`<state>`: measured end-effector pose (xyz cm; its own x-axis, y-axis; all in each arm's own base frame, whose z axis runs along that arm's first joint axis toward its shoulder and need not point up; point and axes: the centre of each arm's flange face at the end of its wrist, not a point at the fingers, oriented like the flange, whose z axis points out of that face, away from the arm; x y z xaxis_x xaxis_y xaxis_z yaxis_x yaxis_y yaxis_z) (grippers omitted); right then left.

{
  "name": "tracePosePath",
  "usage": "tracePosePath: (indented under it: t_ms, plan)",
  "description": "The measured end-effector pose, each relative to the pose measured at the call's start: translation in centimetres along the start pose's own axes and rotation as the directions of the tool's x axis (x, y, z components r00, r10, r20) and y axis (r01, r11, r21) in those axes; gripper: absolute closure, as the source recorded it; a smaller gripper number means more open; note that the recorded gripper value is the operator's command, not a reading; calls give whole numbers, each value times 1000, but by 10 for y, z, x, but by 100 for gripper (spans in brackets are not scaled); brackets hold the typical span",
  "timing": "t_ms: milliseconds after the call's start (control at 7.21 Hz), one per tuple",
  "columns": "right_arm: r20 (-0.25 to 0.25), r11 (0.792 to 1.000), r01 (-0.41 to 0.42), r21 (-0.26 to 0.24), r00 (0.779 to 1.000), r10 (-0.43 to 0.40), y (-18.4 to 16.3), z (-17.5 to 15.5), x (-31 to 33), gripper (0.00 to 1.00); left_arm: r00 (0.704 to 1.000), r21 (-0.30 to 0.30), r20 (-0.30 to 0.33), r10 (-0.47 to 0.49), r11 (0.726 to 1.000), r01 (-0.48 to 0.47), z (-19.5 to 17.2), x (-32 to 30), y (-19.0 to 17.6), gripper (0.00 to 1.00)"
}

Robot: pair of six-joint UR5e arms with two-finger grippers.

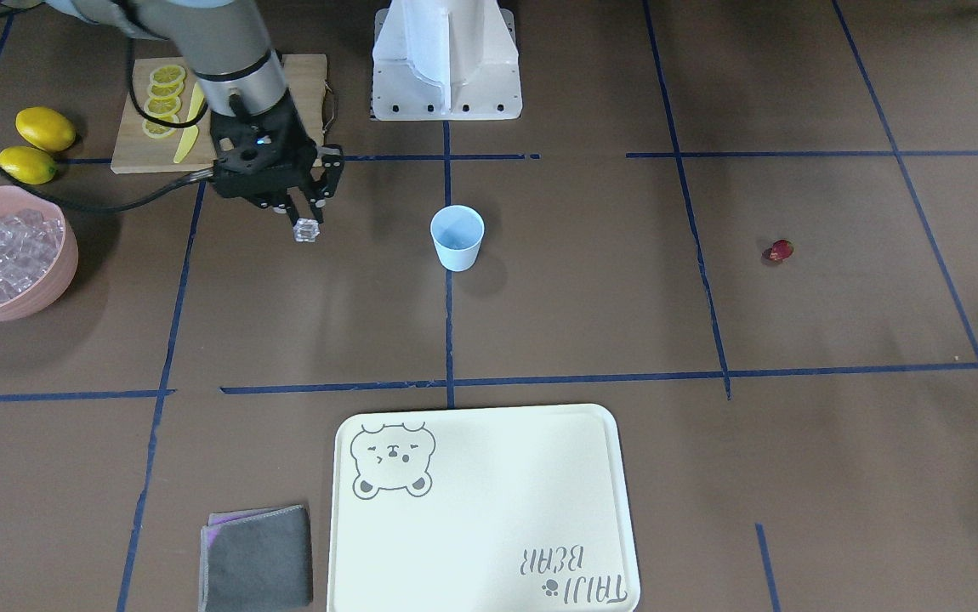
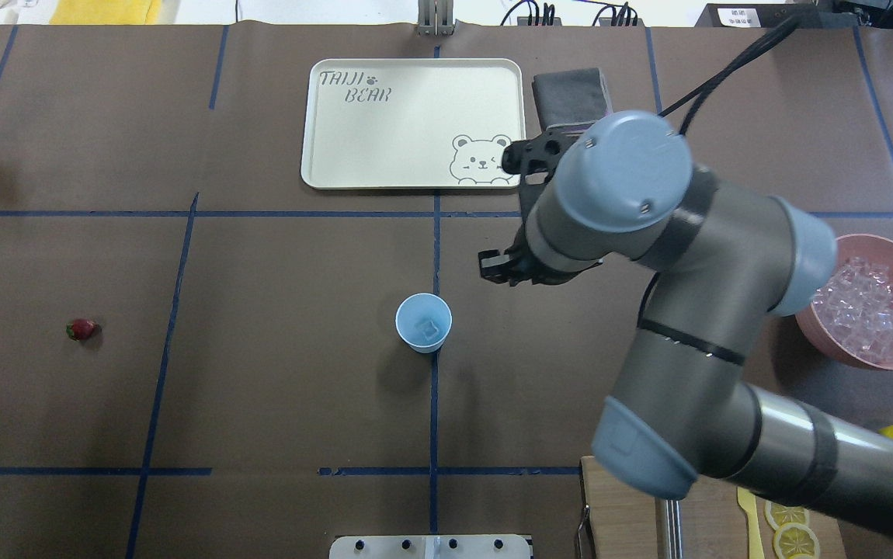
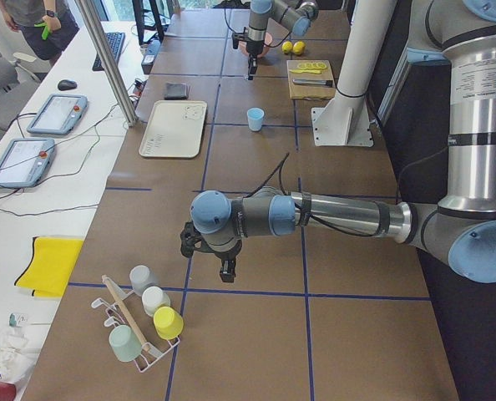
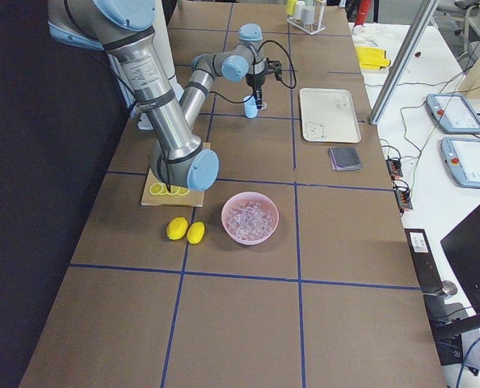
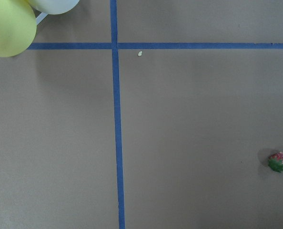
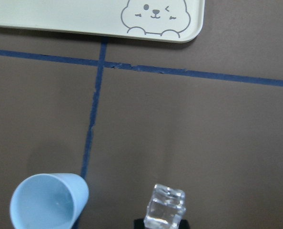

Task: Put ice and strawberries in cup
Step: 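Carry the ice cube with the right gripper to the blue cup and drop it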

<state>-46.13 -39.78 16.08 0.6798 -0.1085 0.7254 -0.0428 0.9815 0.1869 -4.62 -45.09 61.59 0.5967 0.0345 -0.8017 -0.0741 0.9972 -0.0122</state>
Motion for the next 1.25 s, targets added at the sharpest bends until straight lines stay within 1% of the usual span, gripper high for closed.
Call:
tracePosePath:
  t_ms: [278, 416, 555, 694, 833, 1249]
  plan:
    - [-24, 1000, -23, 13, 999, 23, 22, 26, -69, 95, 1000, -2, -1, -1, 1000, 1, 1, -1, 0, 0]
    - [-41, 1000, -26, 15, 999, 27, 29, 38, -90, 91, 1000, -2, -1, -1, 1000, 1, 1, 0, 0, 0]
    - [-55, 1000, -24, 14, 998, 25, 35, 48, -101, 70, 1000, -2, 0, -1, 1000, 1, 1, -1, 0, 0]
    - [-61, 1000, -19, 10, 998, 20, 41, 54, -106, 13, 1000, -3, 0, -1, 1000, 1, 2, -1, 0, 0]
    - [-63, 1000, -15, 6, 998, 15, 45, 56, -109, 1, 1000, -4, 0, -1, 1000, 1, 2, -1, 0, 0]
    - [-63, 1000, -8, 3, 998, 8, 50, 58, -113, 1, 1000, -3, -1, 0, 1000, 0, 2, 0, 0, 0]
